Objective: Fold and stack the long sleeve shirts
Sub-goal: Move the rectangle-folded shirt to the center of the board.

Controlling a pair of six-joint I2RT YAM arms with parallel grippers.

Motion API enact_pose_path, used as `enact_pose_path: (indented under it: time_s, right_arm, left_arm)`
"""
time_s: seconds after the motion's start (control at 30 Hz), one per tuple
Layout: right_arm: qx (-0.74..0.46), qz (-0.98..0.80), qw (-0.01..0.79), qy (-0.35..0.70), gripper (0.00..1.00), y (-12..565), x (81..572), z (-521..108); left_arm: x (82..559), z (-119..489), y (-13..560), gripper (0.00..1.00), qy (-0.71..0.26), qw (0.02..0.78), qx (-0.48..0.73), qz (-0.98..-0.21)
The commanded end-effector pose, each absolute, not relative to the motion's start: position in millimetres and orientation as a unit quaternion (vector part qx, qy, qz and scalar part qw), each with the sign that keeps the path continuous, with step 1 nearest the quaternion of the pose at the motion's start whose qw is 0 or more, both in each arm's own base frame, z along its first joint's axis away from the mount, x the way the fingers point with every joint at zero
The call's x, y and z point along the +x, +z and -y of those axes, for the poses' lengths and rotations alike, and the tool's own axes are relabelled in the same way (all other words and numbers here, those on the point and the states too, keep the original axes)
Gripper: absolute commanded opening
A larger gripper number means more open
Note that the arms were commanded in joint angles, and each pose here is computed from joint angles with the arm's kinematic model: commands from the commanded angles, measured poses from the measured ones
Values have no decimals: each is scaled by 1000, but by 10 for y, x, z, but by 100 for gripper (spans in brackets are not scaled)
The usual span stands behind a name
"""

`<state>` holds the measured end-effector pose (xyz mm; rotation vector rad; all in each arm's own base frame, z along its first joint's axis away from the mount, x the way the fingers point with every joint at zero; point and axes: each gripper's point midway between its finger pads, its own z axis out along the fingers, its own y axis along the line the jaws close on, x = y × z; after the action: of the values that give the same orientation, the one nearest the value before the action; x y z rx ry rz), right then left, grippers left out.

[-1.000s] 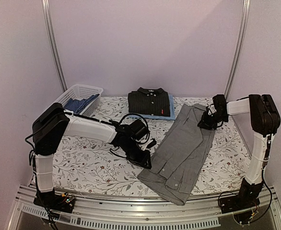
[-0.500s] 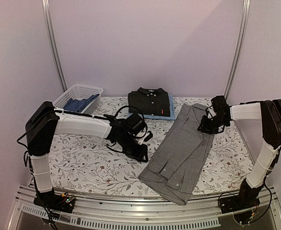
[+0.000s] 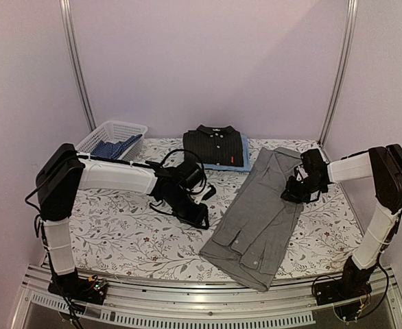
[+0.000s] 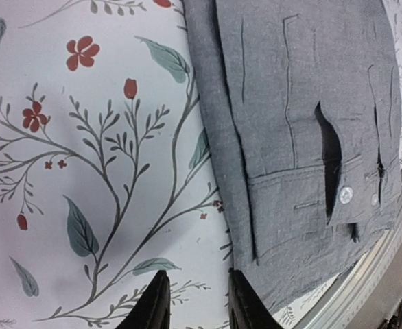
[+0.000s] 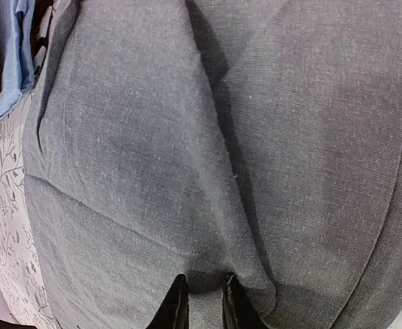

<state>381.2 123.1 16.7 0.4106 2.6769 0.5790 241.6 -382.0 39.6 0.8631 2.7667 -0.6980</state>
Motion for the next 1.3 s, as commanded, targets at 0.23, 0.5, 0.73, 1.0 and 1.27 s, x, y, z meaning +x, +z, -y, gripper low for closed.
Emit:
enact_pose_path:
  time_s: [0.23, 0.5, 0.73, 1.0, 1.27]
  right_arm:
    - [169, -956, 191, 147, 19, 103, 3947, -676]
    - [122, -960, 207, 146, 29, 469, 3967, -940]
    - [113, -951, 218, 188, 38, 800, 3169, -1373]
    - [158, -945, 199, 207, 42, 783, 2360, -1508]
    - [215, -940, 197, 177, 39, 560, 2253, -1200]
  left_arm:
    - [2028, 3997, 109, 28, -255, 16, 324, -911]
    - [2053, 4124, 220, 25, -261, 37, 325, -908]
    - [2401, 3949, 514, 26, -249, 87, 297, -918]
    - [2635, 4281, 507, 34, -286, 76, 299, -907]
    - [2639, 4442, 334, 39, -299, 48, 302, -904]
